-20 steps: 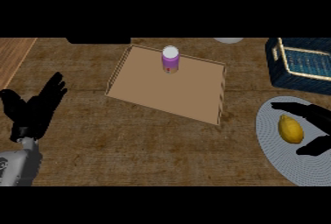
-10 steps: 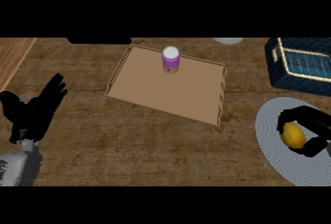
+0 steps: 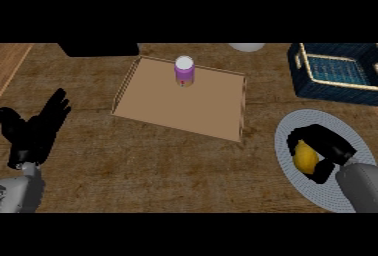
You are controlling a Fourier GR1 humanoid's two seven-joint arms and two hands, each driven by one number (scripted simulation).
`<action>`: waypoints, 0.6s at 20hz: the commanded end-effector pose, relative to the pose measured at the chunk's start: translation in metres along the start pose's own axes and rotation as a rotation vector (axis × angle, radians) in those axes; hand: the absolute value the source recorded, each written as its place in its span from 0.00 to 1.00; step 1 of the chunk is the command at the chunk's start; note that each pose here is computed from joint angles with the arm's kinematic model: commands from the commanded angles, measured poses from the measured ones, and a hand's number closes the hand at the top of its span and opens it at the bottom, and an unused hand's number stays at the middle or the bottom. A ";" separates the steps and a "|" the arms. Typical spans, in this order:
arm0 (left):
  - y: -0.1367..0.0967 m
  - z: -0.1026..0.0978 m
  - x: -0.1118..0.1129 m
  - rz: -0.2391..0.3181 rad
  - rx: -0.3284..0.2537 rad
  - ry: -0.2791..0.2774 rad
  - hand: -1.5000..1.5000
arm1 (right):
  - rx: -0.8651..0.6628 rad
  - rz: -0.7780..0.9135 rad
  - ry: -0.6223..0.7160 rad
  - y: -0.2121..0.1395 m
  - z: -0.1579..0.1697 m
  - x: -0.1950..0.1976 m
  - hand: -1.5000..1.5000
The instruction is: Pick the lemon from the placemat and place it in the basket
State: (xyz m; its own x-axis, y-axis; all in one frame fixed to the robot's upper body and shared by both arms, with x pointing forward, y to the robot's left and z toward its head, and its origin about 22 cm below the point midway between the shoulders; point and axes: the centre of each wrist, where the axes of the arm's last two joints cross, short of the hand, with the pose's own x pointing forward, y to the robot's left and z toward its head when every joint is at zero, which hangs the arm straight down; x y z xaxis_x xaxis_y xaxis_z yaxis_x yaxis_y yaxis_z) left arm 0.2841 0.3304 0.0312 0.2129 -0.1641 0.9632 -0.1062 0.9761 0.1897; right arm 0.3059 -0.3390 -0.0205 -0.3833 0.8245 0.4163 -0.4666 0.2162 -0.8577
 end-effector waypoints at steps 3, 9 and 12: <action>0.004 0.003 -0.005 0.017 0.011 0.018 0.50 | -0.038 -0.136 0.013 0.044 -0.018 0.080 1.00; 0.009 0.008 0.004 0.002 0.016 0.001 0.50 | -0.291 -0.483 -0.195 0.023 -0.009 0.133 1.00; 0.008 0.010 -0.006 0.003 0.018 0.009 0.50 | -0.436 -0.475 -0.231 -0.003 0.020 0.162 1.00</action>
State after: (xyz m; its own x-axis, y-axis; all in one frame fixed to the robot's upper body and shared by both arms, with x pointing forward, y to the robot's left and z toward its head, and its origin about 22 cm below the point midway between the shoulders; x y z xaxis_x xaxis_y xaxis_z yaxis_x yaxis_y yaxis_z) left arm 0.2751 0.3372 0.0308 0.2216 -0.1582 0.9622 -0.1292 0.9733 0.1898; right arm 0.2530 -0.2262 0.0189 -0.3470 0.5633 0.7498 -0.3751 0.6494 -0.6615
